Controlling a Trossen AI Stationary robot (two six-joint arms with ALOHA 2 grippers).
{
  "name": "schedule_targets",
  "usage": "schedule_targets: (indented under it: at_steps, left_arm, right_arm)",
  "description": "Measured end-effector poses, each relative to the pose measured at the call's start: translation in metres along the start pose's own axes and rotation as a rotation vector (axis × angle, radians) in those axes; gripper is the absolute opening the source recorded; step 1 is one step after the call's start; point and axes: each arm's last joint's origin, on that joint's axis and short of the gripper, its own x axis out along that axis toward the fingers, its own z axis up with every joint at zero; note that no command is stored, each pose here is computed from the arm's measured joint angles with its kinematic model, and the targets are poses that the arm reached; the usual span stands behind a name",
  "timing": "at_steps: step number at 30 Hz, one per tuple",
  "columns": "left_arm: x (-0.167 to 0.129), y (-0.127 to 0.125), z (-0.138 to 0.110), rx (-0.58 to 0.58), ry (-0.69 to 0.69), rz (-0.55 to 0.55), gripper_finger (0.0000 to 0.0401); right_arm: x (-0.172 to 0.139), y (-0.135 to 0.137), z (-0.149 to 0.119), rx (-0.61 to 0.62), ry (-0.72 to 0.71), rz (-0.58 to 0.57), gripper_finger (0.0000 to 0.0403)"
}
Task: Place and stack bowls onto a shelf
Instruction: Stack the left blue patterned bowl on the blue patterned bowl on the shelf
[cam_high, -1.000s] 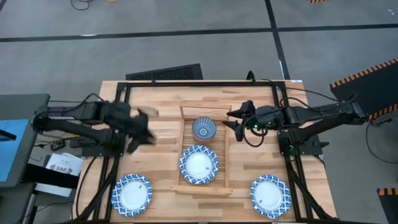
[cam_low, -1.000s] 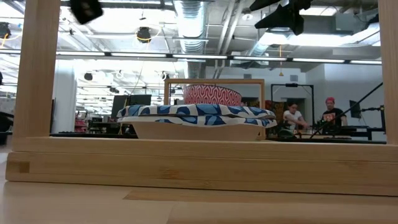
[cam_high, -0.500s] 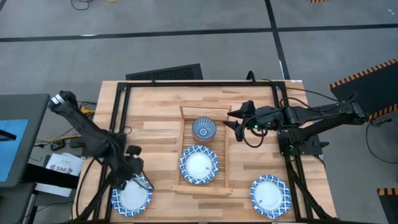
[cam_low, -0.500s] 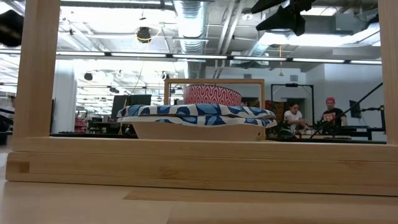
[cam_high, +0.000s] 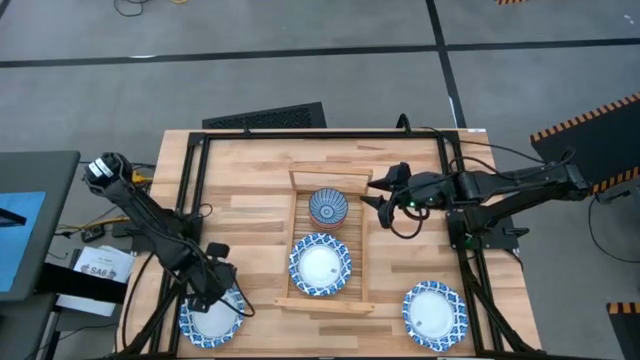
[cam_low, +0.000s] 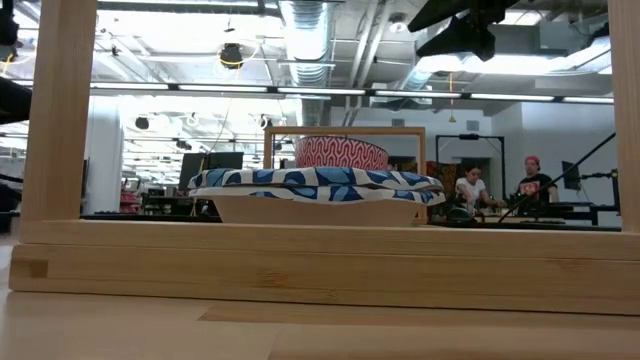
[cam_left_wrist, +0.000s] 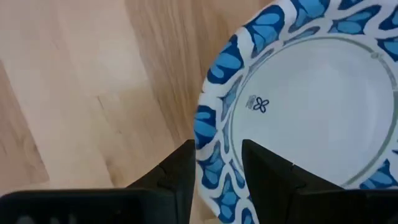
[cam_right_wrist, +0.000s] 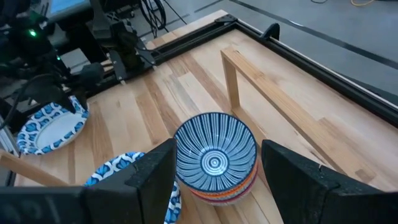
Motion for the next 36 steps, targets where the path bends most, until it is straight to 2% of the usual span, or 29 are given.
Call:
schedule_targets:
  at_steps: [5, 12, 18, 28, 32, 36]
  left_arm:
    - [0.005, 0.004, -0.004, -0.012, -0.006, 0.042, 0.0134]
    - [0.010, 0.004, -0.007, -0.001, 0.012, -0.009, 0.0154]
    - [0.012, 0.006, -0.005, -0.003, 0.011, 0.013, 0.0155]
    - [0.033, 0.003, -0.003, 0.021, 0.110, -0.001, 0.0155]
    - [0.037, 0.002, -0.002, 0.017, 0.117, -0.006, 0.0132]
    - [0.035, 0.004, -0.001, -0.024, 0.144, -0.061, 0.0059]
  right_arm:
    - [0.000, -0.001, -0.001, -0.005, 0.014, -0.008, 0.0260]
    - [0.000, -0.001, -0.001, -0.005, 0.014, -0.007, 0.0260]
    - [0.000, -0.001, -0.001, -0.008, 0.015, -0.008, 0.0260]
    - [0.000, -0.001, -0.001, -0.007, 0.014, -0.008, 0.0260]
    - [0.000, -0.001, -0.002, -0.008, 0.015, -0.008, 0.0260]
    - [0.000, -0.001, -0.002, -0.008, 0.016, -0.009, 0.0260]
